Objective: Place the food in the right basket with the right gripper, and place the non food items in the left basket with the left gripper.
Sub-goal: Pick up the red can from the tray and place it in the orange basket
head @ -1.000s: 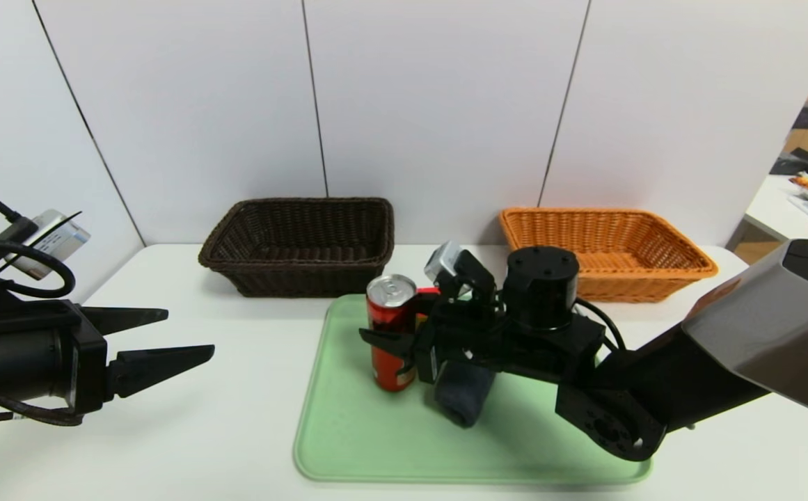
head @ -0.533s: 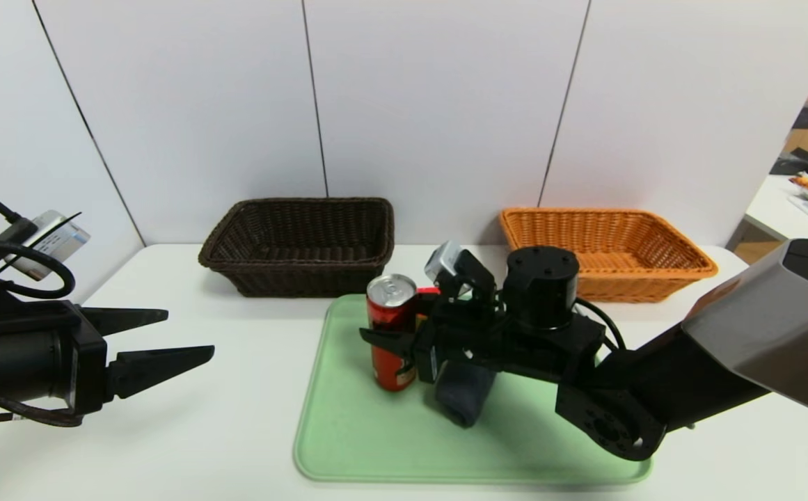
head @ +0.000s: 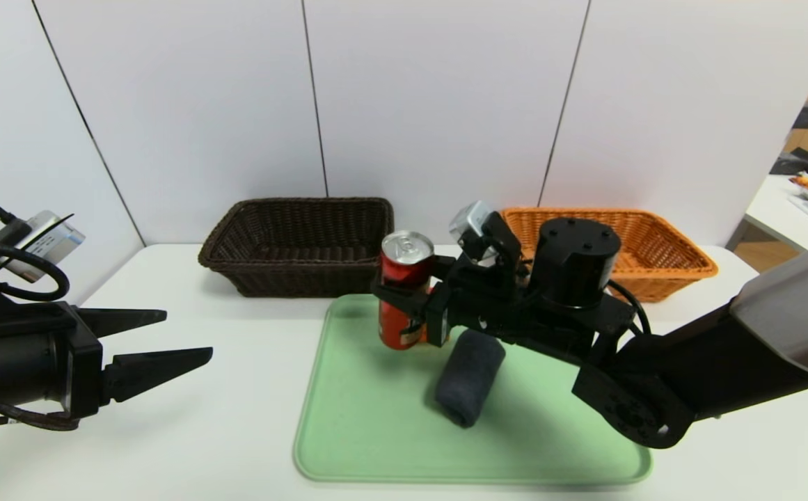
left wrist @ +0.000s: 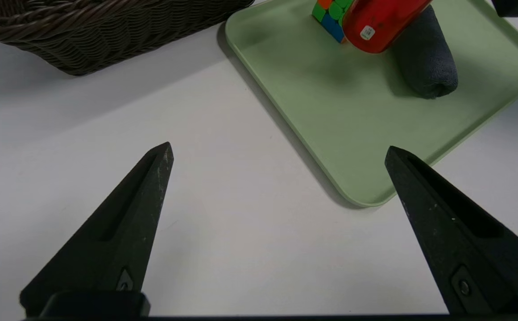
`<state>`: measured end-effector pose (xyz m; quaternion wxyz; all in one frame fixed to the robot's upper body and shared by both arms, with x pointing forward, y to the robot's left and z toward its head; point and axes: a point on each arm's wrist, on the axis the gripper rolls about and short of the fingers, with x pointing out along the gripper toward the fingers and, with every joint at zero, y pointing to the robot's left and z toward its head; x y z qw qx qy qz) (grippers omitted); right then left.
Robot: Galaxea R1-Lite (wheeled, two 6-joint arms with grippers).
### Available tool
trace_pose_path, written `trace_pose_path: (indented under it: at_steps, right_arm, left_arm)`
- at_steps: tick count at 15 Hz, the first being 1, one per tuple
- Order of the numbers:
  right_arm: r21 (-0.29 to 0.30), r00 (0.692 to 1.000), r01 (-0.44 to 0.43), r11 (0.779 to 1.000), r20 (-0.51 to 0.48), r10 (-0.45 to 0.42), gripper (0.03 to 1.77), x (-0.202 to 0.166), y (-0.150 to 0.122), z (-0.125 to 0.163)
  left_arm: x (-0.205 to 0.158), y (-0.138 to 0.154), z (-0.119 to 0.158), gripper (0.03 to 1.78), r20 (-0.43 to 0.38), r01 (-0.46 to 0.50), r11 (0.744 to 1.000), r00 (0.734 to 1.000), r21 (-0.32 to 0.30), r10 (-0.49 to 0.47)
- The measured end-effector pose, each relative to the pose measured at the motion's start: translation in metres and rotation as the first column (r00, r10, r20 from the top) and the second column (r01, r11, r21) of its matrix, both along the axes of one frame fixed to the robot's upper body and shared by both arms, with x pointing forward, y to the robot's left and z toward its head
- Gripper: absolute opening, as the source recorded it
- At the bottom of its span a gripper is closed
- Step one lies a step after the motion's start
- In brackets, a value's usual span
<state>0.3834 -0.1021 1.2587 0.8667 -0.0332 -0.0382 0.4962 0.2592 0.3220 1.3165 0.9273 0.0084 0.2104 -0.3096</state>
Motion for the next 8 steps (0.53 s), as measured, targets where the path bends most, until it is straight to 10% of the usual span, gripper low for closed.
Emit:
trace_pose_path:
  at_steps: [8]
  right_arm:
    - [0.032, 0.983, 0.18, 0.983, 0.036, -0.181, 0.94, 0.027, -0.046, 0.058]
  left_arm:
    - [-0.003, 0.0, 0.0, 1.69, 0.004, 0.001, 1.0, 1.0, -0.002, 0.0]
